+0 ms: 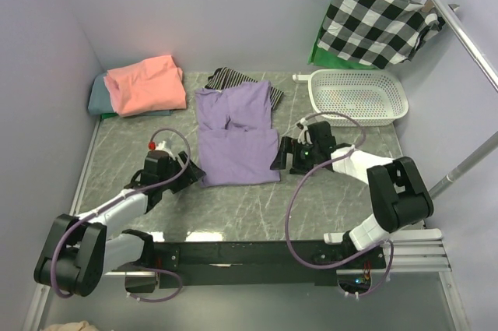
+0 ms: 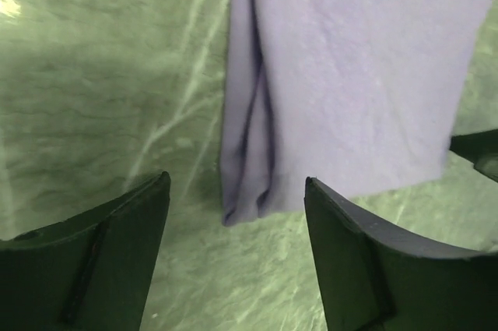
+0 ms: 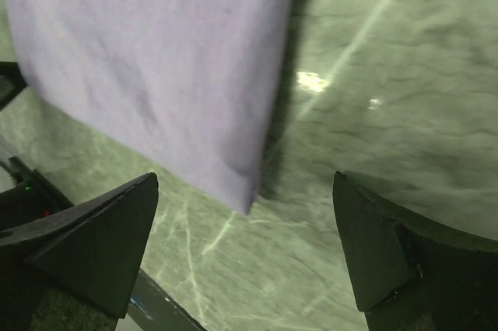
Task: Fold and stack the t-shirts
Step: Fold the tshirt
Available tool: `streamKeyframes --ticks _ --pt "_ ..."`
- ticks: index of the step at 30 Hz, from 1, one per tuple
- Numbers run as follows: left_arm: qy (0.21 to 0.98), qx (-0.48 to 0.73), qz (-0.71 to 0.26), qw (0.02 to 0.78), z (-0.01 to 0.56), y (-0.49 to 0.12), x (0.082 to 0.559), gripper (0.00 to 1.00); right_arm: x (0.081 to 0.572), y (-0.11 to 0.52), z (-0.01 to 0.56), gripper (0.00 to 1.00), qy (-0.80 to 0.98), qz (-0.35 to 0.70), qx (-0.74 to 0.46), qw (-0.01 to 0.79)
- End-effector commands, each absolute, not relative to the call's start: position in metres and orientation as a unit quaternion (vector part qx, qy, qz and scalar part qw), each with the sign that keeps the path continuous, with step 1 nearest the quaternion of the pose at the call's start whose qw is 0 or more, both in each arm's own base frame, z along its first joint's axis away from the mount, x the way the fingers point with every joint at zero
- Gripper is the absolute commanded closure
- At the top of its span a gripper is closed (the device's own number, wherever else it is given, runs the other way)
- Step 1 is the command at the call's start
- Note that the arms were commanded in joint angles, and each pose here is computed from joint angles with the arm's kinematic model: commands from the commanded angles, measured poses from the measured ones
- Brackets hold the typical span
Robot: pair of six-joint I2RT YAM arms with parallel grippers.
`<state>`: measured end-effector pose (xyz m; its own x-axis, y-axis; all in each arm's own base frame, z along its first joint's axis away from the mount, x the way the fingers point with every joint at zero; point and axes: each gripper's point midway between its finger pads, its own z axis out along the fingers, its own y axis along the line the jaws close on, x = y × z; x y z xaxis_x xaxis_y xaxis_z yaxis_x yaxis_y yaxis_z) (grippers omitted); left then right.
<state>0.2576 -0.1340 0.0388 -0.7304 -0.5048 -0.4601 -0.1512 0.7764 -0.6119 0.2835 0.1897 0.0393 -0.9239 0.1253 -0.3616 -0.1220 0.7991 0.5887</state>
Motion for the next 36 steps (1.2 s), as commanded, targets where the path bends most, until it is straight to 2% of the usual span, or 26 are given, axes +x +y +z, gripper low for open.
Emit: streamKeyframes --ticks 1,5,7,9,10,11,12,13,14,15,16,20,27,31,36 --pt "0.876 -0.178 -0.326 0.307 0.036 -0.151 0.245 0.27 0.262 0.21 0.036 0.0 0.921 0.348 -0.005 0.173" --pt "0.88 -0.169 -0.331 0.296 0.026 -0.159 0.238 0.36 0.257 0.221 0.027 0.04 0.922 0.355 -0.005 0.155" --pt "0.882 -0.172 -0.328 0.292 0.021 -0.161 0.239 0.4 0.255 0.226 0.022 0.11 0.923 0.355 -0.005 0.147" --pt "0.886 -0.175 -0.322 0.282 0.013 -0.162 0.235 0.45 0.252 0.225 0.014 0.13 0.929 0.345 0.004 0.137" --pt "0.887 -0.179 -0.318 0.284 0.01 -0.161 0.236 0.47 0.256 0.227 0.013 0.24 0.926 0.348 0.004 0.143" --pt "0.886 -0.179 -0.317 0.286 0.009 -0.161 0.237 0.54 0.256 0.227 0.011 0.31 0.927 0.347 0.005 0.141" --pt "0.889 -0.181 -0.311 0.283 0.004 -0.159 0.236 0.61 0.257 0.226 0.005 0.34 0.93 0.341 0.008 0.139" --pt "0.891 -0.177 -0.308 0.283 0.002 -0.159 0.236 0.71 0.257 0.226 0.002 0.57 0.93 0.341 0.01 0.135" --pt "0.892 -0.175 -0.305 0.285 0.004 -0.161 0.24 0.84 0.256 0.227 0.0 0.73 0.93 0.342 0.007 0.13" --pt "0.895 -0.179 -0.297 0.28 0.0 -0.16 0.24 0.93 0.257 0.227 -0.004 0.91 0.931 0.341 0.008 0.127" --pt "0.896 -0.184 -0.292 0.279 -0.002 -0.159 0.241 0.99 0.257 0.228 -0.006 1.0 0.932 0.341 0.008 0.125" --pt "0.893 -0.198 -0.276 0.296 0.001 -0.154 0.248 0.99 0.26 0.23 -0.008 1.0 0.931 0.344 -0.001 0.124" --pt "0.895 -0.154 -0.267 0.323 0.044 -0.157 0.263 0.99 0.269 0.227 0.034 1.0 0.925 0.339 -0.037 0.17" --pt "0.911 -0.133 -0.248 0.301 0.065 -0.15 0.241 0.99 0.262 0.222 0.059 1.0 0.919 0.34 -0.049 0.191" --pt "0.9 -0.115 -0.283 0.312 0.104 -0.159 0.226 0.99 0.245 0.22 0.091 1.0 0.908 0.356 -0.062 0.212"
